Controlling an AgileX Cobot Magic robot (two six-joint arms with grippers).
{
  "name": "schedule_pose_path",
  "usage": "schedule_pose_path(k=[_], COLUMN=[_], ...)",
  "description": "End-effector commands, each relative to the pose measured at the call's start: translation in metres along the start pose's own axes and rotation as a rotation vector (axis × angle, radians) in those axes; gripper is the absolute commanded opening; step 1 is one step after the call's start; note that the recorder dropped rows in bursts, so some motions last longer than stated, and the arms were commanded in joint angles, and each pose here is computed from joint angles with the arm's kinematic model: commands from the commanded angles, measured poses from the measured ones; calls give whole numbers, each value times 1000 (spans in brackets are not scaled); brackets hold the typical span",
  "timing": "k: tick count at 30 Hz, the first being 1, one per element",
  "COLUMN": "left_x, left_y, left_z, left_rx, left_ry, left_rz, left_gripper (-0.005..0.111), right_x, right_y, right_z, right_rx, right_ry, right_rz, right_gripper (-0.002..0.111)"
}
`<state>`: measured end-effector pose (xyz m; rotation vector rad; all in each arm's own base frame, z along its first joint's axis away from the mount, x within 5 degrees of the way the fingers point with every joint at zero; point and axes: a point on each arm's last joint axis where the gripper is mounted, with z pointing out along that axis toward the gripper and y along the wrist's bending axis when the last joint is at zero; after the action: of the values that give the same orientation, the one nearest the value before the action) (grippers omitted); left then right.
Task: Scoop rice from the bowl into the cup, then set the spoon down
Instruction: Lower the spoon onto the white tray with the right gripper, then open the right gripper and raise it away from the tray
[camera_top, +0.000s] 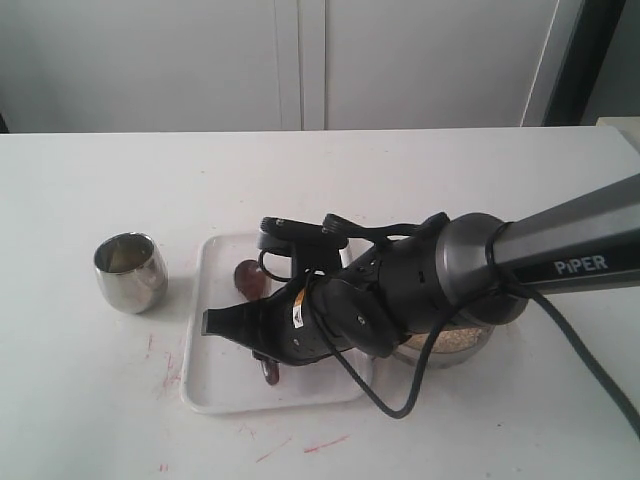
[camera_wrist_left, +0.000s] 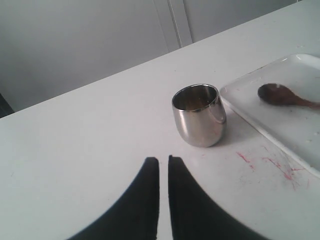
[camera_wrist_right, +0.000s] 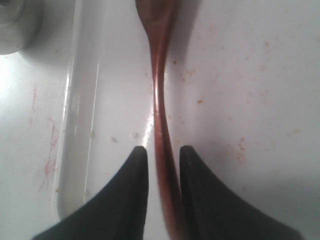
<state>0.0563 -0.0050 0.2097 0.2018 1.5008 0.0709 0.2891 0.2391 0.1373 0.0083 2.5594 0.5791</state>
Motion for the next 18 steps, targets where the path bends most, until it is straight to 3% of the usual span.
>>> schedule_pose_path(k=[1,18], left_x=[-2,-2], left_y=[0,0], left_z=[0,0], left_rx=[1,1], left_ry=[-11,-11], left_rz=[-8,-8], left_gripper=[14,14], right_x=[-1,-6], right_y=[-2,2], right_z=[0,-7], right_rx=[5,-19], right_ry=[-1,-30], right_rz=[-14,-2], right_gripper=[24,24])
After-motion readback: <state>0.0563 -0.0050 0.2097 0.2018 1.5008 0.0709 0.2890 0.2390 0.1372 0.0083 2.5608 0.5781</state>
